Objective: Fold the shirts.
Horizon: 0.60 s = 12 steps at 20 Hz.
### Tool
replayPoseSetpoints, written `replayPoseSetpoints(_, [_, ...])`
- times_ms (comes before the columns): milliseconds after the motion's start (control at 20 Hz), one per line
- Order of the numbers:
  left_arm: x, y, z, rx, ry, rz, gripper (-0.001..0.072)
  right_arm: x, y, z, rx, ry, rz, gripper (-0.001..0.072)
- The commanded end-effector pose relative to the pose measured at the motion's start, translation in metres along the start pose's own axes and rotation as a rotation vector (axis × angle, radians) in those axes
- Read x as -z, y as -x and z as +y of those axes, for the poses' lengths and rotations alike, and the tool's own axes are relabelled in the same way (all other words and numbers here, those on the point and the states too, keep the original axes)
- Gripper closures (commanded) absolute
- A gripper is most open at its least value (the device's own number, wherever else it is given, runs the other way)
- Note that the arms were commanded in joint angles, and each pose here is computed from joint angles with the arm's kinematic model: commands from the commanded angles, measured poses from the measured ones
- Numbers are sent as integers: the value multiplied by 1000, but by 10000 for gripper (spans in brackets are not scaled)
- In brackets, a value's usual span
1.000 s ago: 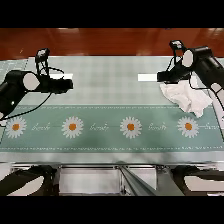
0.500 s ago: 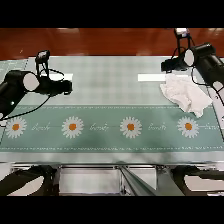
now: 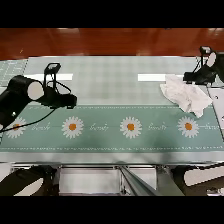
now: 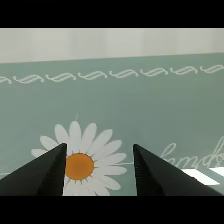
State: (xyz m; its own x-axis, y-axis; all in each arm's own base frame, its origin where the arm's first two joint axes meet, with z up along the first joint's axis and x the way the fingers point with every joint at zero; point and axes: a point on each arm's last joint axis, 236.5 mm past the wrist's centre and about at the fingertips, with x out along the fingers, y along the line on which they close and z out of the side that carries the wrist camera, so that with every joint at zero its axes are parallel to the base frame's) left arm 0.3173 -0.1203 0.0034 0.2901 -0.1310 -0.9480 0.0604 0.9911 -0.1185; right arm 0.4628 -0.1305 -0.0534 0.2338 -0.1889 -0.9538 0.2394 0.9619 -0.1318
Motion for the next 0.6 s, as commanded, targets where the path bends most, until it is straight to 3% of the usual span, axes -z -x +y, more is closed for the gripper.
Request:
replayPoseSetpoints(0, [6, 2, -17, 27, 7, -29, 198, 40, -33, -2, -52, -13, 139, 303])
replayPoseSetpoints(100, [4, 2, -20, 34, 3, -42, 198, 45, -40, 6, -59, 3, 160, 315])
replayPoseSetpoints(150, [4, 2, -23, 49, 10, -41, 198, 46, -42, 11, -65, 7, 163, 380])
replayPoseSetpoints(250, [6, 2, -29, 72, 22, -32, 199, 41, -42, 17, -79, 10, 145, 670])
replayPoseSetpoints(400, [8, 12, -7, 15, -5, -30, 199, 36, -27, 26, -128, 23, 137, 685])
replayPoseSetpoints(550, [1, 41, 39, -56, 79, -88, 199, -13, 43, 31, -185, 28, -70, 686])
